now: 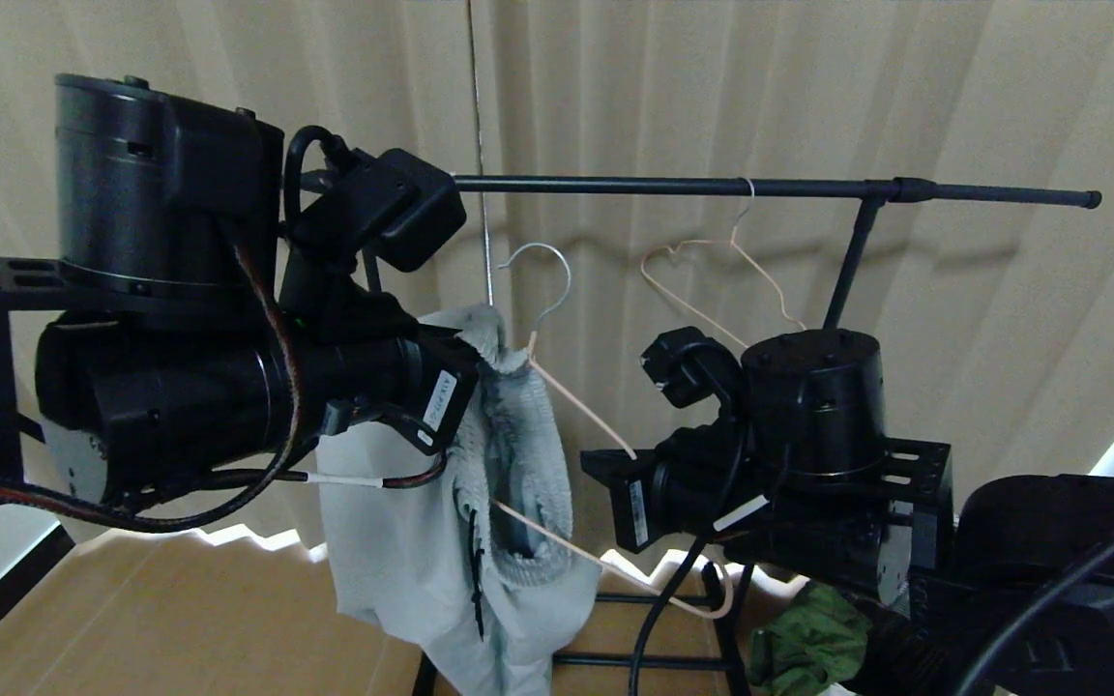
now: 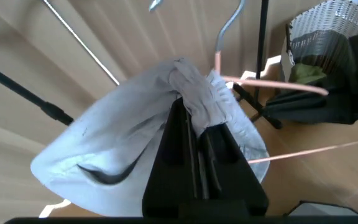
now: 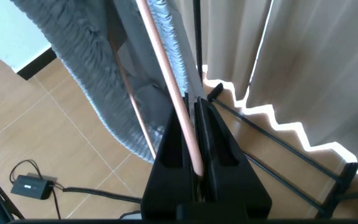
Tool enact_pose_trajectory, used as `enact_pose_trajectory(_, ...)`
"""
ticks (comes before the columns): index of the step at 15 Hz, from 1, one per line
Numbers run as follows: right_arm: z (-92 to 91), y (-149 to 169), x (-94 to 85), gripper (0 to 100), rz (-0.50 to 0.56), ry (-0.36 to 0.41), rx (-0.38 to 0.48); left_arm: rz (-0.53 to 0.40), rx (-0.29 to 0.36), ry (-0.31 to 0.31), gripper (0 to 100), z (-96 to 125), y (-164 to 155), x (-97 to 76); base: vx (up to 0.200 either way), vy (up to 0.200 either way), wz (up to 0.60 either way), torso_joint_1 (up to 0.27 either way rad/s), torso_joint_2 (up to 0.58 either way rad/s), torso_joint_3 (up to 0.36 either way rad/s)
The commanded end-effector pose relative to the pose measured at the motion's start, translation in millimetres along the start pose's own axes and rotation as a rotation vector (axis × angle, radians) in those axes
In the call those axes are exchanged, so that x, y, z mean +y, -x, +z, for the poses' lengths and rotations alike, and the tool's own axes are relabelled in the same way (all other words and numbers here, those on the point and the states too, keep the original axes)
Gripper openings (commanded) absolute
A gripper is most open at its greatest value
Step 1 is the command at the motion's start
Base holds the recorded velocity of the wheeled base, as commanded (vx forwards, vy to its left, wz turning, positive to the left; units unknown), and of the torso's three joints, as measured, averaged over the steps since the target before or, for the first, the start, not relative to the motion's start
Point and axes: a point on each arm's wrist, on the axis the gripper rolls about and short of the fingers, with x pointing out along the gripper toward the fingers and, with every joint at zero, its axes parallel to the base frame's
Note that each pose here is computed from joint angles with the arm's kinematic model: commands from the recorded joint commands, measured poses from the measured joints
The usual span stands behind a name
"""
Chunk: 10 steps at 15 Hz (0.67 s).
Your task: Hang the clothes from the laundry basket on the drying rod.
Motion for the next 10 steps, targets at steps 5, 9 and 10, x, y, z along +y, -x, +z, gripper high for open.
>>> enact_pose_trajectory(5, 12.1, 17, 1.9, 0, 0.012, 0.024, -0.051, 0.006, -0.024, 0.004, 100, 1, 13, 2.4, 0.0, 0.0, 0.0, 0.0, 0.0, 0.0)
enact_pose_trajectory(9, 19.9, 27, -3.8, 0, -0.002, 0.035, -0.082, 0.007, -0.047, 0.008, 100, -3, 24, 3.4, 0.0, 0.0, 0.0, 0.0, 0.0, 0.0)
enact_pose_trajectory(10, 24.1, 32, -9.8, 0, -0.021, 0.047, -0.096, 0.02, -0.097, 0.007, 100, -5, 28, 4.0, 0.0, 0.0, 0.0, 0.0, 0.0, 0.0)
